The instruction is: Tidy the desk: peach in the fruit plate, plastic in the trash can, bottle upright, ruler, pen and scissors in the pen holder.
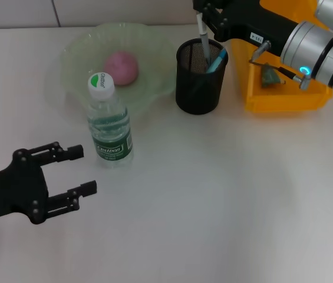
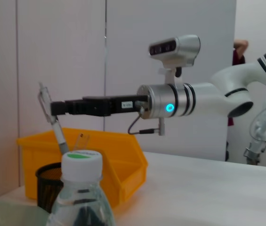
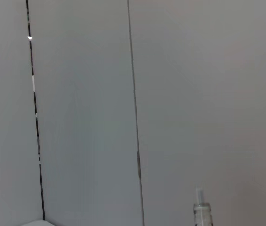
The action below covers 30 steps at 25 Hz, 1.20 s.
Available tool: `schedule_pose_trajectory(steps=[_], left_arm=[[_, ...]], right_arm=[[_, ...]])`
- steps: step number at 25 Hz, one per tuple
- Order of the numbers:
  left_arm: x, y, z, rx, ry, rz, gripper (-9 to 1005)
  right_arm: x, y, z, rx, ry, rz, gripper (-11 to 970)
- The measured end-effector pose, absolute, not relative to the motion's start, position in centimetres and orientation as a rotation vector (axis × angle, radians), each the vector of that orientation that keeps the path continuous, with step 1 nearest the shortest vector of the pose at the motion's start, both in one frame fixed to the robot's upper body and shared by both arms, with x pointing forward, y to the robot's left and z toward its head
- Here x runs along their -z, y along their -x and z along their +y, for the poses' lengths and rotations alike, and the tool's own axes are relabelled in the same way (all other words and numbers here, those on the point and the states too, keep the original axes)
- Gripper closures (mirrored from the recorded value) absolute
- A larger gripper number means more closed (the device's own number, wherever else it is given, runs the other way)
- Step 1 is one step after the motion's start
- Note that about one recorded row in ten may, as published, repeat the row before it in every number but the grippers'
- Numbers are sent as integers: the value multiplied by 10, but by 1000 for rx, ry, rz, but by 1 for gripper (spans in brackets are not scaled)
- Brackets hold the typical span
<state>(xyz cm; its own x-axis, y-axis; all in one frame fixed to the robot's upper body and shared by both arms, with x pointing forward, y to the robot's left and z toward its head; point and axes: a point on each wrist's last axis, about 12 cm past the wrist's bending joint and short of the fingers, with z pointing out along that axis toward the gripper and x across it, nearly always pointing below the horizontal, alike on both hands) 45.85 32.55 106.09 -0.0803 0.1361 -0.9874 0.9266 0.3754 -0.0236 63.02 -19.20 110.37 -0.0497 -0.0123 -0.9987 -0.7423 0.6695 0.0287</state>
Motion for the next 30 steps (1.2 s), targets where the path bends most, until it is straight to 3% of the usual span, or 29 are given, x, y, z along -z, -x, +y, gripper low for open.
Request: schedule_pose_trajectory(steps=[10, 16, 20, 23, 30], left_arm=[[-1060, -466, 314, 943, -1032, 1540, 331], [-1059, -466, 310, 960, -1017, 1548, 331], [-1058, -467, 309, 968, -1008, 1555, 328], [-1058, -467, 308, 987, -1006, 1572, 327], [-1058, -471, 303, 1036, -1010, 1610, 325]], right_arm=[[-1094, -626, -185, -678, 682, 1564, 832], [-1084, -610, -199, -721, 647, 1559, 659], [-1086, -593, -222, -793, 598, 1522, 474], [-1093, -567, -245, -927, 649, 1522, 383], [-1090, -494, -276, -1073, 1132, 1639, 227]])
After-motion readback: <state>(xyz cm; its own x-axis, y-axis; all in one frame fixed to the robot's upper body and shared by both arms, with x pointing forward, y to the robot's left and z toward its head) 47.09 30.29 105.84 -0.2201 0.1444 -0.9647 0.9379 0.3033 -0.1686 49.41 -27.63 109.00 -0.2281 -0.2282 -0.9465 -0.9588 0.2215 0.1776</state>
